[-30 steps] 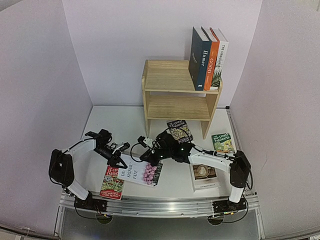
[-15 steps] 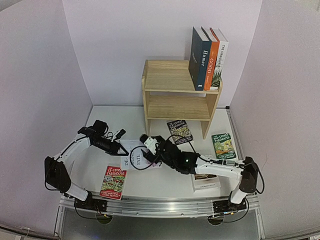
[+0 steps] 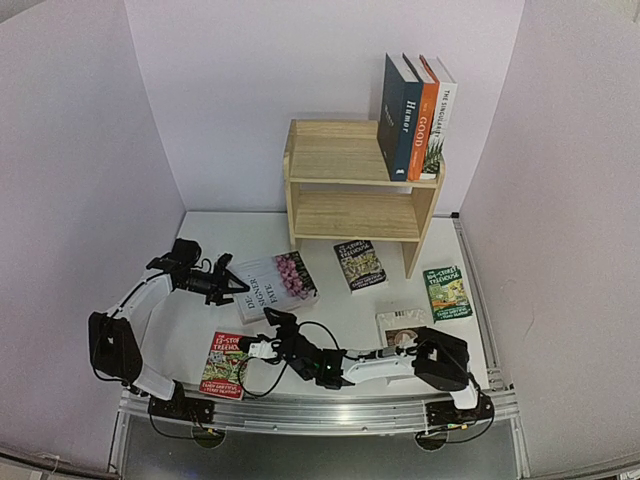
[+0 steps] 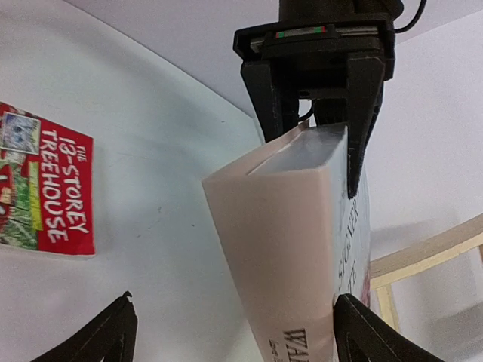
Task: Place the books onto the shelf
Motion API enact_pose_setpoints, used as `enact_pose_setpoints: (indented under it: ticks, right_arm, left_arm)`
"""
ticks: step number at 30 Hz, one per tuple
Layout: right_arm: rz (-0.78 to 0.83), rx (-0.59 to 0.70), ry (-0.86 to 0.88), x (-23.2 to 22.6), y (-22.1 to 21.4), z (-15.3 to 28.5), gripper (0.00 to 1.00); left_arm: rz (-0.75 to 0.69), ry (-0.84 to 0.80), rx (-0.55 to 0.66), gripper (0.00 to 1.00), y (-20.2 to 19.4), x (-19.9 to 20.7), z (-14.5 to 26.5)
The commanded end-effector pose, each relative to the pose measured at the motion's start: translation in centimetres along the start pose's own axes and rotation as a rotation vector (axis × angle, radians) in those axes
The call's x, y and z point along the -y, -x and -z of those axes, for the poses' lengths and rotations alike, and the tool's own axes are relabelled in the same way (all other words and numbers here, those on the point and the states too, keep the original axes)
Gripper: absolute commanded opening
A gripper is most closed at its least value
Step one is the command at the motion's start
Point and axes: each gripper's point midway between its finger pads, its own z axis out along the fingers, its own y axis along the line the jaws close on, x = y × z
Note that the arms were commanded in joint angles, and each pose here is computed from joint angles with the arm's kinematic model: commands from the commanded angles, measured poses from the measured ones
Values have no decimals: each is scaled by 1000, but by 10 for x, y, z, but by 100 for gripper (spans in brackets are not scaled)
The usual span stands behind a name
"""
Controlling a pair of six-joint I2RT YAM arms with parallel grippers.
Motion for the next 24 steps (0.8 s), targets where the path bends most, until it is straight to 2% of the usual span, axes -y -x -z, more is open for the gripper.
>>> enact_pose_setpoints:
  ticks: [1, 7, 13, 15, 18, 20, 21, 24]
  right_arm:
    - [28, -23, -278, 54, 6, -18, 86]
    - [30, -65, -391, 70, 2, -27, 79]
    - [-26, -59, -423, 80, 2, -23, 51]
    - [-51, -55, -430, 84, 1, -19, 44]
    - [-111, -61, -453, 95, 0, -11, 30]
    - [-168, -71, -481, 105, -1, -5, 26]
    - [-203, -75, -497, 111, -2, -1, 25]
    - [-298, -85, -499, 123, -4, 10, 24]
  left_arm:
    - [-18, -108, -19, 25, -2, 20, 1]
    - [1, -149, -36, 25, -4, 20, -1]
    - [1, -158, -40, 27, -4, 21, -2]
    - [-12, -158, -36, 37, -3, 24, 0]
    - [-43, -159, -31, 75, -3, 30, 3]
    - [-77, -147, -11, 95, -2, 35, 8]
    - [-104, -131, 8, 98, -1, 38, 13]
    - [-212, -92, 80, 100, 4, 55, 36]
